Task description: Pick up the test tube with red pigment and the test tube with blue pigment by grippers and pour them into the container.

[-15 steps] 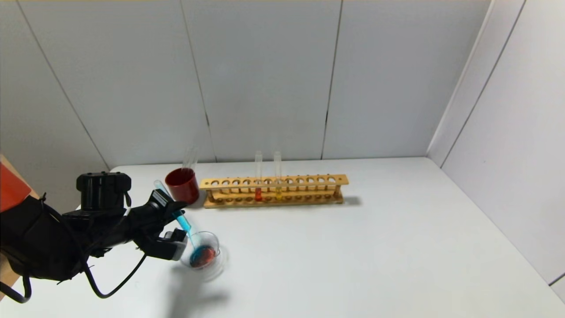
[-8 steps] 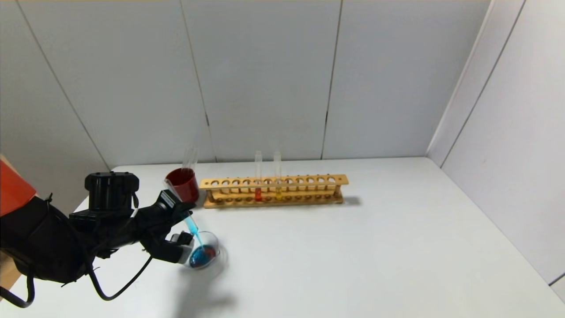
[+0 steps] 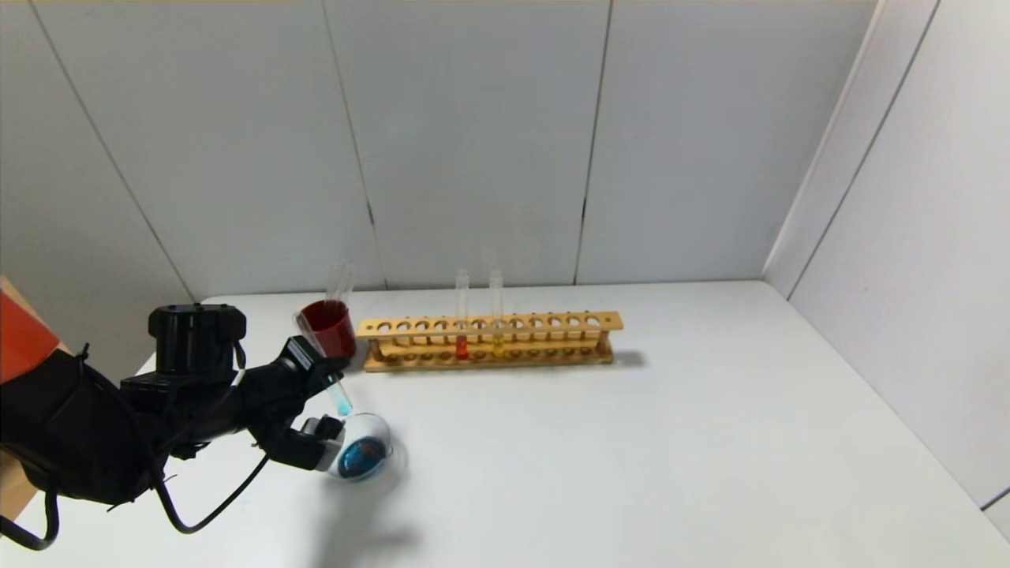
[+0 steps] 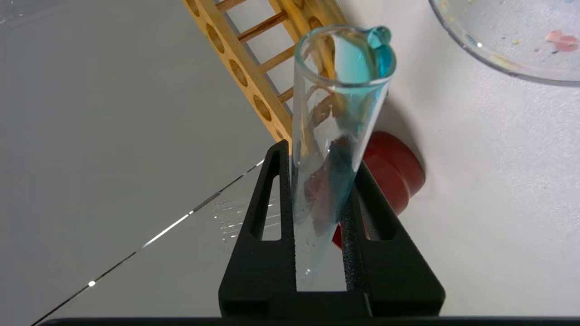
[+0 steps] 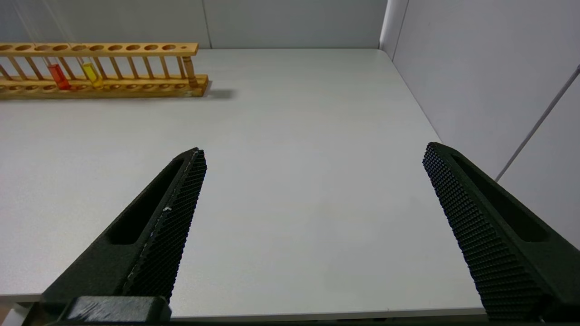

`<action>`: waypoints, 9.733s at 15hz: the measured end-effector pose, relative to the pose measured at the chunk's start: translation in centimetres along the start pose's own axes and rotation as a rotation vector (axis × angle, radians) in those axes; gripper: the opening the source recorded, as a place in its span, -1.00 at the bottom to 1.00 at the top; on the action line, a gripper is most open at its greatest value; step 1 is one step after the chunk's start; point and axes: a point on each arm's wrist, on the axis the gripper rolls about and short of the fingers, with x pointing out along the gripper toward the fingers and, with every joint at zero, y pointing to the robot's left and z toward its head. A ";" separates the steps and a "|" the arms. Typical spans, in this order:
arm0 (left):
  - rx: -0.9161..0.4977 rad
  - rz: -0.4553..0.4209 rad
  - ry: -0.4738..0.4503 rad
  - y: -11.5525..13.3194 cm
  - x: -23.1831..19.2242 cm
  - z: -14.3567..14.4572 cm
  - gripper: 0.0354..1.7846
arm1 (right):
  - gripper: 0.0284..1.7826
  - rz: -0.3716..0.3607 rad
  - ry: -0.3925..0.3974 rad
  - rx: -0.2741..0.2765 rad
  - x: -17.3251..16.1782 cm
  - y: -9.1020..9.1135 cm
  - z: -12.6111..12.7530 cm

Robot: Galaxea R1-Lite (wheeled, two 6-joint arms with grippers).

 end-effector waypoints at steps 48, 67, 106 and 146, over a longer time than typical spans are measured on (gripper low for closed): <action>-0.094 0.085 0.474 2.8 -5.0 1.0 -0.67 | 0.96 0.000 0.000 0.000 0.0 0.0 0.0; -1.790 0.499 0.364 9.1 0.1 -7.0 -0.67 | 0.96 0.000 0.000 0.000 0.0 0.0 0.0; -1.573 0.894 0.517 13.1 -7.9 -6.1 0.96 | 0.96 0.000 0.000 0.000 0.0 0.0 0.0; -1.942 0.738 0.190 -8.1 -26.9 15.9 0.96 | 0.96 0.000 0.000 -0.001 0.0 0.0 0.0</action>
